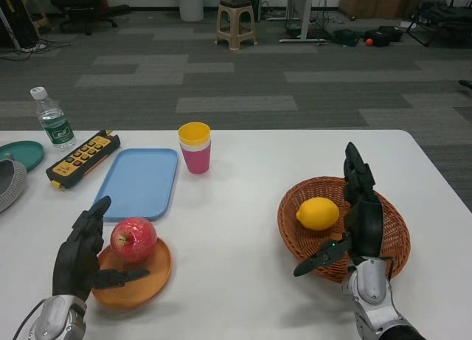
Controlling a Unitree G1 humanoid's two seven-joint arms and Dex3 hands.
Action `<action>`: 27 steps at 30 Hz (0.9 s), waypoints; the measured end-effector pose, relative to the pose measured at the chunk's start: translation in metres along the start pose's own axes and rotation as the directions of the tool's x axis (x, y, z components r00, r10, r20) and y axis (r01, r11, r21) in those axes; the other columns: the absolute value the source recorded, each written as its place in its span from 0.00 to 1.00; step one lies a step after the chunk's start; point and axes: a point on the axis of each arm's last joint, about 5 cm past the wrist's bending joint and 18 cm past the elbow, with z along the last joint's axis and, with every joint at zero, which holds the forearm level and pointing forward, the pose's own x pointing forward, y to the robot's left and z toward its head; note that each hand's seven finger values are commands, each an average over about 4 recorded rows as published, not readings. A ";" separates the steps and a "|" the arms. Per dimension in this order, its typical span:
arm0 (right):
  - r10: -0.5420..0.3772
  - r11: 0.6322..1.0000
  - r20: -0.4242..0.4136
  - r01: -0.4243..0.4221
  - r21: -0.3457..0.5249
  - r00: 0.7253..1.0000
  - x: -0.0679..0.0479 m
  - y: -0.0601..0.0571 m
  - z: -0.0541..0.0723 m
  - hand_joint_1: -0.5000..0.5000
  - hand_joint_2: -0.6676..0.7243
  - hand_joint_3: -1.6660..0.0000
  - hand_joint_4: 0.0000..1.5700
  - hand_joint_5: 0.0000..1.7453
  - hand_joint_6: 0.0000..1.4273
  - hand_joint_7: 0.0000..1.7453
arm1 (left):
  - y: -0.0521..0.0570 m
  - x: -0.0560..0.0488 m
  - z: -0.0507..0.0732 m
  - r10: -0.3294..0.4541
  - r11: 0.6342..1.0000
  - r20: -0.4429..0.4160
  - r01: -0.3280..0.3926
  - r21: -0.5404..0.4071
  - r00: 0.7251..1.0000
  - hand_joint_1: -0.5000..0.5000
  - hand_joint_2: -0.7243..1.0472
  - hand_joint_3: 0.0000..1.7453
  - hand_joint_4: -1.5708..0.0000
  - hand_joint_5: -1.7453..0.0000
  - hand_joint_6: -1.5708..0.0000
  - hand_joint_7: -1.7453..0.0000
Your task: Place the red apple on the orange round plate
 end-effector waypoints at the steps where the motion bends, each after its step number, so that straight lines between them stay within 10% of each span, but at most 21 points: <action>1: 0.000 1.000 0.000 0.000 0.000 1.000 0.000 0.000 0.000 0.33 0.91 1.00 0.00 0.00 0.00 0.00 | 0.000 0.000 0.000 -0.005 1.000 0.004 0.005 0.000 1.000 0.02 0.15 0.05 1.00 1.00 0.99 0.95; 14: 0.000 1.000 -0.003 0.000 -0.002 1.000 -0.001 0.000 0.000 0.38 0.91 1.00 0.00 0.00 0.00 0.00 | -0.008 0.012 0.017 -0.029 0.999 0.201 0.036 -0.032 0.979 0.02 0.05 0.05 1.00 1.00 1.00 0.96; 27: 0.001 1.000 -0.007 -0.001 -0.004 1.000 -0.001 -0.001 -0.001 0.38 0.86 1.00 0.00 0.00 0.00 0.00 | -0.043 0.049 0.070 -0.065 0.972 0.533 0.176 -0.159 0.843 0.02 0.00 0.05 1.00 1.00 1.00 1.00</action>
